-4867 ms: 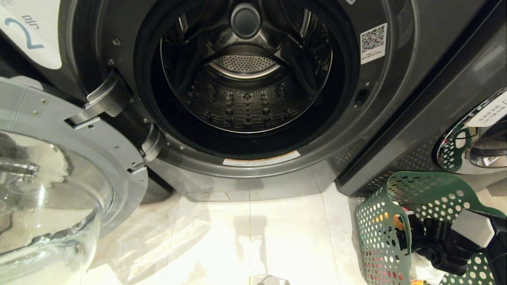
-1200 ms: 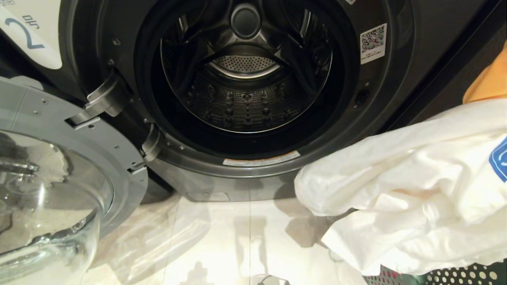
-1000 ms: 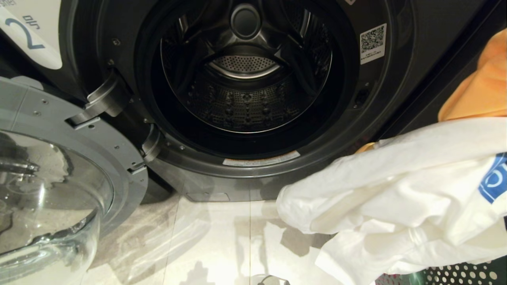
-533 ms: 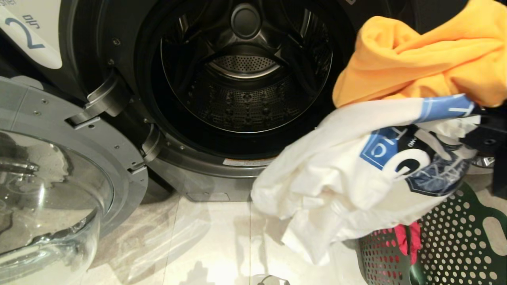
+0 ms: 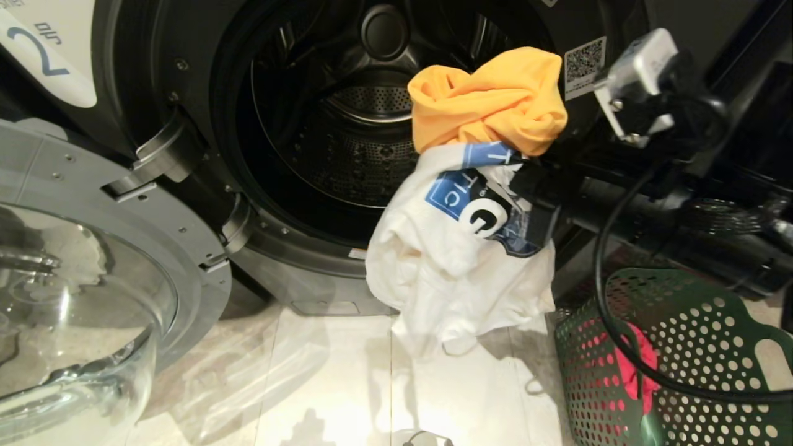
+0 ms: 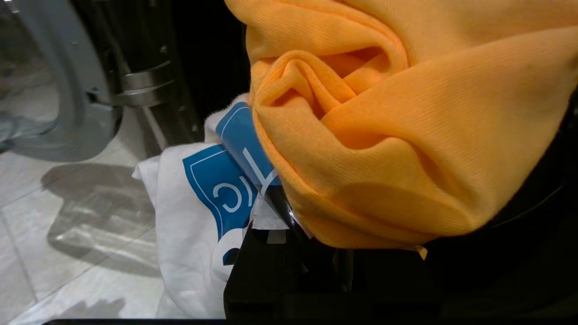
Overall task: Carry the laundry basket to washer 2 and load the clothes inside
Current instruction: Place the clothes into the washing machine
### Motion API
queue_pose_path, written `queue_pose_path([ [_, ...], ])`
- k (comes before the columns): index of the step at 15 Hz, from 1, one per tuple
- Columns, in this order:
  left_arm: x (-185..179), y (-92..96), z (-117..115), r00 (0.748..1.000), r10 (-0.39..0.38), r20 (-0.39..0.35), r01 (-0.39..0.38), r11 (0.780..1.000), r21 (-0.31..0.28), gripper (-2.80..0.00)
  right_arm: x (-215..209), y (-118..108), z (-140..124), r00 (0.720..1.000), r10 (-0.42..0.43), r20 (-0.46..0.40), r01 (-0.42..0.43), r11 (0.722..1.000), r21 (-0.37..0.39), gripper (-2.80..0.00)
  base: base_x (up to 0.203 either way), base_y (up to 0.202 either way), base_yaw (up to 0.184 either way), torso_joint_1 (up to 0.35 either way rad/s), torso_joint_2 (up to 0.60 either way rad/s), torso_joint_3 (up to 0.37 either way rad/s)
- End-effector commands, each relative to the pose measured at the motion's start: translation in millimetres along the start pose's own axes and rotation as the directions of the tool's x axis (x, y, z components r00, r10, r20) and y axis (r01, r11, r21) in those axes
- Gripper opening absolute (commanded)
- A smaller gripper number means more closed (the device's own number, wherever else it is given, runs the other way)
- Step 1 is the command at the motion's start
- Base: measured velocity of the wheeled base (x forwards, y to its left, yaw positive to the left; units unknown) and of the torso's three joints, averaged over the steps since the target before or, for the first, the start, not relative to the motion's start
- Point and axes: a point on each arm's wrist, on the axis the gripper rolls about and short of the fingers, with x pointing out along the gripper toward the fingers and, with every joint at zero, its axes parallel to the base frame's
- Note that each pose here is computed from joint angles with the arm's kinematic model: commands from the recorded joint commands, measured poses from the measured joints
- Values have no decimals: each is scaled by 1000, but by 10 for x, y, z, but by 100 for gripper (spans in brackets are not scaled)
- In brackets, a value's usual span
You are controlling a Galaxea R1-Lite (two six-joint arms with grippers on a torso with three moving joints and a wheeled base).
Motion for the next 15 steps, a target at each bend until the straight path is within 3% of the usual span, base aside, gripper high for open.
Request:
queue_pose_path([
  [1, 0, 0, -1, 1000, 1, 0, -1, 1000, 0, -280, 421, 135, -324, 997, -26, -75, 29, 999, 40, -280, 0, 0, 0, 0, 0, 0],
  [3, 0, 0, -1, 1000, 0, 0, 0, 1000, 0, -280, 659, 194, -379, 993, -77, -86, 84, 993, 87, -280, 0, 0, 0, 0, 0, 0],
  [7, 0, 0, -1, 1000, 0, 0, 0, 1000, 0, -280, 1139, 322, -553, 977, -185, -106, 196, 976, 98, -280, 0, 0, 0, 0, 0, 0],
  [15, 0, 0, -1, 1000, 0, 0, 0, 1000, 0, -280, 1970, 188, -650, 898, -440, -3, 436, 888, 145, -280, 0, 0, 0, 0, 0, 0],
])
